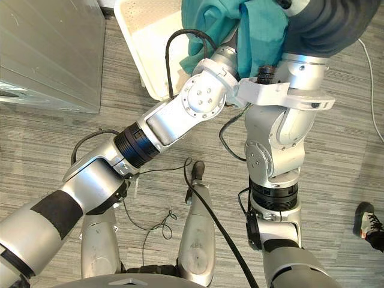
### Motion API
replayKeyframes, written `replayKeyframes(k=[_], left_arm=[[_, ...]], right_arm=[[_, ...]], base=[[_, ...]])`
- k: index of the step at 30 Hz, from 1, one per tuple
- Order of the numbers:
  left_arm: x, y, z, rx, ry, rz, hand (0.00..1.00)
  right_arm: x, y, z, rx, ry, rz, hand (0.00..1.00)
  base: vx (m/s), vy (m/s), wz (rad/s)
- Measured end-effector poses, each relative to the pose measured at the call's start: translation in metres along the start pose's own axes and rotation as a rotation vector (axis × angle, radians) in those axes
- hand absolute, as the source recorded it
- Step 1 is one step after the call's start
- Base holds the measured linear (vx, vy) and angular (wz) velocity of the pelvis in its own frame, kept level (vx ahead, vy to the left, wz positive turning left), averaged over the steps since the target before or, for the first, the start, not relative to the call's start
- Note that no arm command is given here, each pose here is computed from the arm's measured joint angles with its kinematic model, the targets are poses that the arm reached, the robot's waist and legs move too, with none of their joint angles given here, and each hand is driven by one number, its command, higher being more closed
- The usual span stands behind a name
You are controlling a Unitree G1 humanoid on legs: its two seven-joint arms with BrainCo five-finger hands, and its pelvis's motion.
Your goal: Pick up the laundry basket with both hands and put the clothes into the washing machine.
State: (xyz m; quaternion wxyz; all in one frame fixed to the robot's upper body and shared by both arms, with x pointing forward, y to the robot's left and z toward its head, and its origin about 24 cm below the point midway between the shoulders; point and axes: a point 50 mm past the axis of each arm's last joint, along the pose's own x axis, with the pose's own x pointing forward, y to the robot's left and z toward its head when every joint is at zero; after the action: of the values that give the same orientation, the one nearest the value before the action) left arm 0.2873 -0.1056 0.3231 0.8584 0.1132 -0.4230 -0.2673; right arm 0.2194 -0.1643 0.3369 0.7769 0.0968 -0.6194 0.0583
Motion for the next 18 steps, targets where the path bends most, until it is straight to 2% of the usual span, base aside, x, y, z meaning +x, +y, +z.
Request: replayKeyframes(k=[18], left_arm=[[0.0013,0.0054,-0.0072,-0.022,0.036,0.019,0.0]], right_arm=[[-0.0066,0.0036,-0.0056,0.001,0.034,0.009,0.0]], base=[[0.03,-0.055,0.01]])
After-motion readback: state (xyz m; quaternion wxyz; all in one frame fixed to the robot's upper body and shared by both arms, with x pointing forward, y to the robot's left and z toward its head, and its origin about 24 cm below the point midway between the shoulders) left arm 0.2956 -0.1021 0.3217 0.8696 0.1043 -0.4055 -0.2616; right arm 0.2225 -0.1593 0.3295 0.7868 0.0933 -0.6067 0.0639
